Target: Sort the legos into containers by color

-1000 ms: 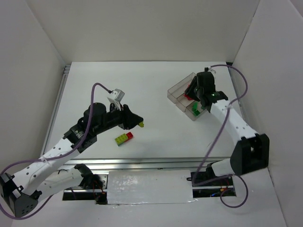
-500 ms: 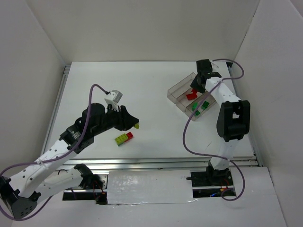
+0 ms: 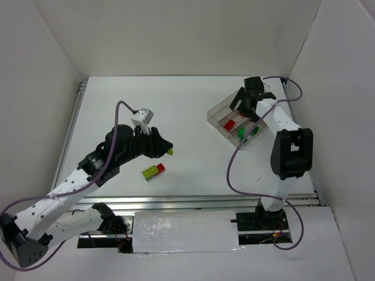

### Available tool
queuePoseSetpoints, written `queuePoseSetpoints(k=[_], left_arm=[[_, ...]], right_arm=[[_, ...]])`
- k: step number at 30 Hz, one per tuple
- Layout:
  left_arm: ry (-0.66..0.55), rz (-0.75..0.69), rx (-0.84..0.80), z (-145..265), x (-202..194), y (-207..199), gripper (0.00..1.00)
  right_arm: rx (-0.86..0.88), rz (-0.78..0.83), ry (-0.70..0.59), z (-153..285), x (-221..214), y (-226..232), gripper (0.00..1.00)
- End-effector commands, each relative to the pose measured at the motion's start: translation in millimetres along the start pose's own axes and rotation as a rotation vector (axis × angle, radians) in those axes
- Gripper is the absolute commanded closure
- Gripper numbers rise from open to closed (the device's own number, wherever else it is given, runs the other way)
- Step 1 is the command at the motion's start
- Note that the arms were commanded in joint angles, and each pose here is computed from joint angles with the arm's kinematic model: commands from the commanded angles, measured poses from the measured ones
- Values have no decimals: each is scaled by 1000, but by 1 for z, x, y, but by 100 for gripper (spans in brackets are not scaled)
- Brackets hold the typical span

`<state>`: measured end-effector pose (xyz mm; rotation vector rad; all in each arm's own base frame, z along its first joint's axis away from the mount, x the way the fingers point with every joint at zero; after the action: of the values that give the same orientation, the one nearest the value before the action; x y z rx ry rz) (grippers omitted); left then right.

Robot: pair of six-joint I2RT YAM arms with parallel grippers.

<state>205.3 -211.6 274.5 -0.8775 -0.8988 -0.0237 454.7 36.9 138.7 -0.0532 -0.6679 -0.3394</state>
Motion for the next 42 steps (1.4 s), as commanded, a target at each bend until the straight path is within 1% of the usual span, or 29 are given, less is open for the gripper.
queuePoseSetpoints(k=[1,2,3,4,5,8,9,10,11,12,13,14,15,16,17,18,21,24,26,28,29,31,32,33,38,39,40,41,42], left_arm=[[-98,18,-14,-27,33,-16,100],[-99,18,-5,-38,36,-15,100],[-99,16,-5,-48,40,-17,100],[-104,6,-6,-73,49,-20,100],[-101,0,-2,-87,52,-20,100],[-121,-34,-11,-146,73,-27,100],[-144,-52,30,-179,84,-22,100],[-155,-65,27,-195,91,-23,100],[-150,-79,34,-213,92,-20,100],[-139,-109,26,-248,96,-19,100],[-132,-121,21,-265,98,-20,100],[-118,-131,31,-283,96,-15,100],[-122,-150,18,-315,101,-15,100],[-124,-160,16,-328,103,-15,100],[-105,-166,31,-341,98,-9,98],[-122,-178,18,-361,100,-7,92],[-187,-212,-17,-381,103,-6,83],[-239,-224,-27,-391,103,1,74],[-242,-237,-67,-396,102,-5,68],[-222,-234,-56,-406,92,5,59],[-212,-233,-47,-410,87,12,46],[-214,-230,-49,-411,83,15,26],[-192,-226,-35,-413,69,27,17],[-208,-227,-46,-409,73,22,1],[-240,-209,25,-389,91,22,1],[-314,-201,49,-364,121,4,0],[-294,-203,102,-353,113,14,1],[-361,-205,100,-314,145,-13,1],[-383,-204,138,-294,155,-16,1]], right_arm=[[123,-64,-154,86,22,-4,0],[148,-73,-146,87,0,-9,0],[183,-78,-163,100,-7,-10,0],[238,-95,-245,137,-7,-14,0],[268,-90,-227,139,-30,-17,0],[351,-78,-286,184,-57,-25,0],[366,-76,-295,192,-62,-28,0],[389,-73,-344,211,-65,-33,0],[385,-60,-341,214,-72,-37,0],[383,-42,-357,226,-75,-43,0],[389,-41,-379,232,-71,-43,0],[371,-37,-350,234,-78,-47,0],[382,-28,-356,239,-78,-48,0],[415,-20,-351,245,-80,-44,0],[436,-12,-347,248,-83,-43,0],[466,-6,-356,254,-85,-41,0],[514,0,-362,265,-94,-41,0],[517,3,-383,273,-101,-46,0],[523,11,-398,277,-103,-48,0],[537,11,-414,281,-104,-48,0],[549,14,-416,282,-104,-47,0],[564,19,-416,282,-103,-44,0],[572,24,-412,281,-103,-42,0],[570,25,-398,276,-103,-40,0],[595,39,-364,264,-103,-32,1],[604,51,-346,260,-106,-29,0],[608,57,-343,258,-105,-28,0],[604,62,-316,252,-107,-26,0],[610,69,-299,248,-109,-24,0]])
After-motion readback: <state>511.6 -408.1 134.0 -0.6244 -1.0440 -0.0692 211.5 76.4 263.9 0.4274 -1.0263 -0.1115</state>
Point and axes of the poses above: each gripper's point midway between its finger pads, its own z axis back along the fingers, its own y axis along the line the jaws close on, x = y × z, the point moved 3 cm from there along z, back along the fingers, and after that the axes turned 14 degrees about z, right-handed, at the moved point
